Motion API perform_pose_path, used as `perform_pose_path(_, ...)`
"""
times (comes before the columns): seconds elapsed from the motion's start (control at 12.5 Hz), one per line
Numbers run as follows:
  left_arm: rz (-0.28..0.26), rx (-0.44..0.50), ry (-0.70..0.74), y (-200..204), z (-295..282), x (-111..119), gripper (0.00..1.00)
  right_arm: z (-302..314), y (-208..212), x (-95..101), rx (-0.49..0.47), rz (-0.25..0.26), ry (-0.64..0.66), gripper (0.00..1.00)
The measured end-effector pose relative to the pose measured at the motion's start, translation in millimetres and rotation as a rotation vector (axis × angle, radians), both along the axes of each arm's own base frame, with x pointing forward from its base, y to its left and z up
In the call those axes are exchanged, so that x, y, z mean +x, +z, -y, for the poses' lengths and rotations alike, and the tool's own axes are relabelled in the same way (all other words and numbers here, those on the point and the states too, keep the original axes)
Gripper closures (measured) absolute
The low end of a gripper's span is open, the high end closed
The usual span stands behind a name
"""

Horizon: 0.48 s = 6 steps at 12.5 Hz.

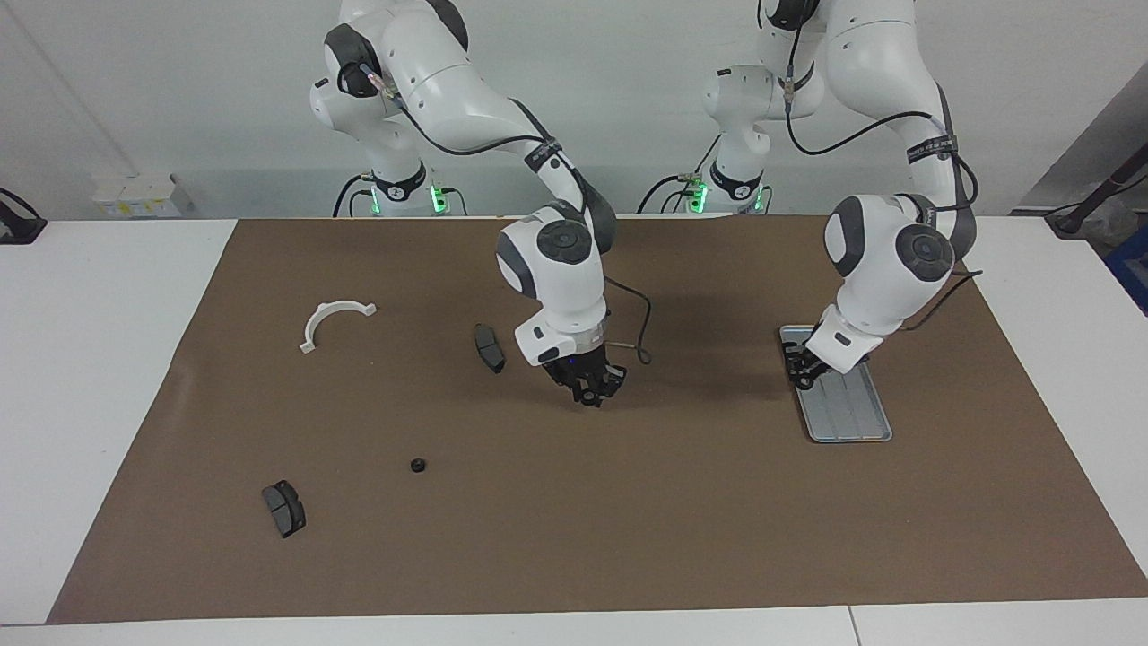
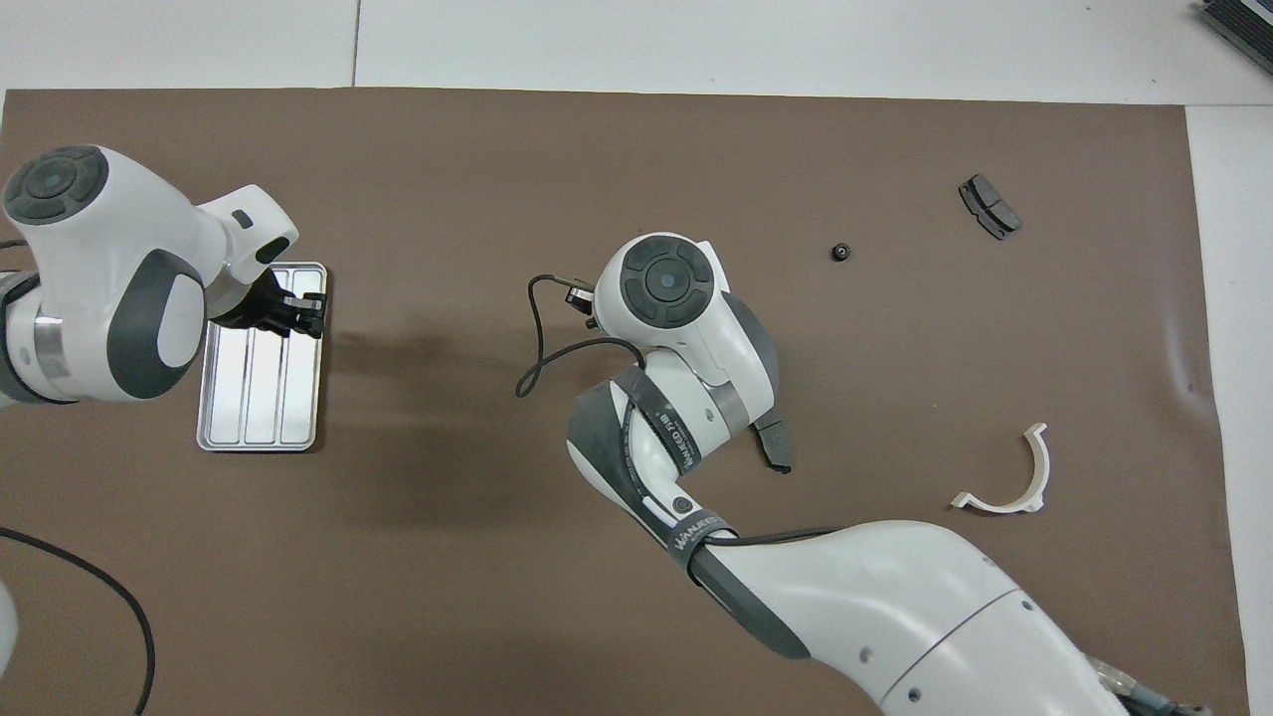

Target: Pick bearing gear from pile to tray

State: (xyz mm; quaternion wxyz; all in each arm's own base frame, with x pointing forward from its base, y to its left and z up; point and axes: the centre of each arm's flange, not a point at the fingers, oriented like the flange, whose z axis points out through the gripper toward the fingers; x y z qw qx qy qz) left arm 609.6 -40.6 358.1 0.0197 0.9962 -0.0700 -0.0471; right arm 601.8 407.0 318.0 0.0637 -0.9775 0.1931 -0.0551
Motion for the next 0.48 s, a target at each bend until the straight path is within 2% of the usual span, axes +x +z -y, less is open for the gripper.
perform_pose_path(0.16,-0.007,-0.009,-0.049,-7.1,-29.1,-5.8,0.65,-14.8,-1.6,-7.8,0.000,0.002,0.022,0.65)
perform_pose_path(0.4,-0.016,-0.014,-0.084,-19.2,-36.6,-14.0,0.65,-26.8,-3.9,-17.0,-0.008,0.003,0.047,0.65)
perform_pose_path(0.48,-0.018,-0.014,-0.087,-21.2,-35.2,-15.2,0.57,-30.5,-8.0,-21.2,-0.013,-0.003,0.056,0.65)
